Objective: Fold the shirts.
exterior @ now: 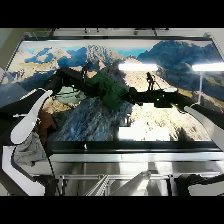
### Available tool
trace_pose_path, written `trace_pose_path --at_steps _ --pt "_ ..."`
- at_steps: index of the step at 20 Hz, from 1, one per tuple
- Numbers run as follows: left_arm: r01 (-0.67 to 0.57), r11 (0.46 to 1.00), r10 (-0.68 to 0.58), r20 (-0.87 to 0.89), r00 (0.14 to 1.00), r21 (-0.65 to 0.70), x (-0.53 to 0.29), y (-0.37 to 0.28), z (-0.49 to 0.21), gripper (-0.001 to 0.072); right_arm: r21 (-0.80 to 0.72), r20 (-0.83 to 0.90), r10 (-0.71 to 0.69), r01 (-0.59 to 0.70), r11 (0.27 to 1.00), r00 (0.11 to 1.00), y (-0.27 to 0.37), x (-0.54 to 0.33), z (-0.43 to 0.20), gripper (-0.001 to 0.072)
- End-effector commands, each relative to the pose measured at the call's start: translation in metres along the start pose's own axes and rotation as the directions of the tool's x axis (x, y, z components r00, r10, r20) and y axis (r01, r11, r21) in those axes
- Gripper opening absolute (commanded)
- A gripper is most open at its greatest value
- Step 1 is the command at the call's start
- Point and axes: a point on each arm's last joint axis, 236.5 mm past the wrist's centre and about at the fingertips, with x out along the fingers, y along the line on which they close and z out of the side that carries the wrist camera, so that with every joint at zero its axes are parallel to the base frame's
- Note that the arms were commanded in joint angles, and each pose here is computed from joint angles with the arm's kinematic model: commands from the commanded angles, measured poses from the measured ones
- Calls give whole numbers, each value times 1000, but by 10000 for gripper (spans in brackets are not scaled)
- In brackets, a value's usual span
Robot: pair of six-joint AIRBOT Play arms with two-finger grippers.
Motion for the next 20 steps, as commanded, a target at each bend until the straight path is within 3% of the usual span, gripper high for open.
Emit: trace_pose_path --at_steps 1,5,9,14,17,18,20 --pt "60 992 -62 9 998 115 -63 -52 12 10 -183 66 101 -87 979 993 67 -54 22 31" --pt "5 955 -78 234 969 297 -178 -127 41 13 -413 281 226 -95 906 933 166 -171 52 31" --pt "-10 908 -123 289 949 419 -223 -189 24 14 -561 337 323 -87 823 884 232 -228 29 31" --pt "-13 816 -220 332 917 578 -257 -275 -15 15 -771 360 494 -46 636 792 320 -296 -21 31" --pt "-40 753 -278 372 886 657 -295 -319 -49 16 -858 408 575 83 508 709 368 -344 -46 31" --pt "-53 742 -284 385 878 669 -304 -326 -56 23 -855 445 572 136 501 689 373 -354 -43 31" --pt "-87 737 -256 396 882 670 -307 -321 -59 64 -809 486 496 156 566 720 352 -342 -25 31"
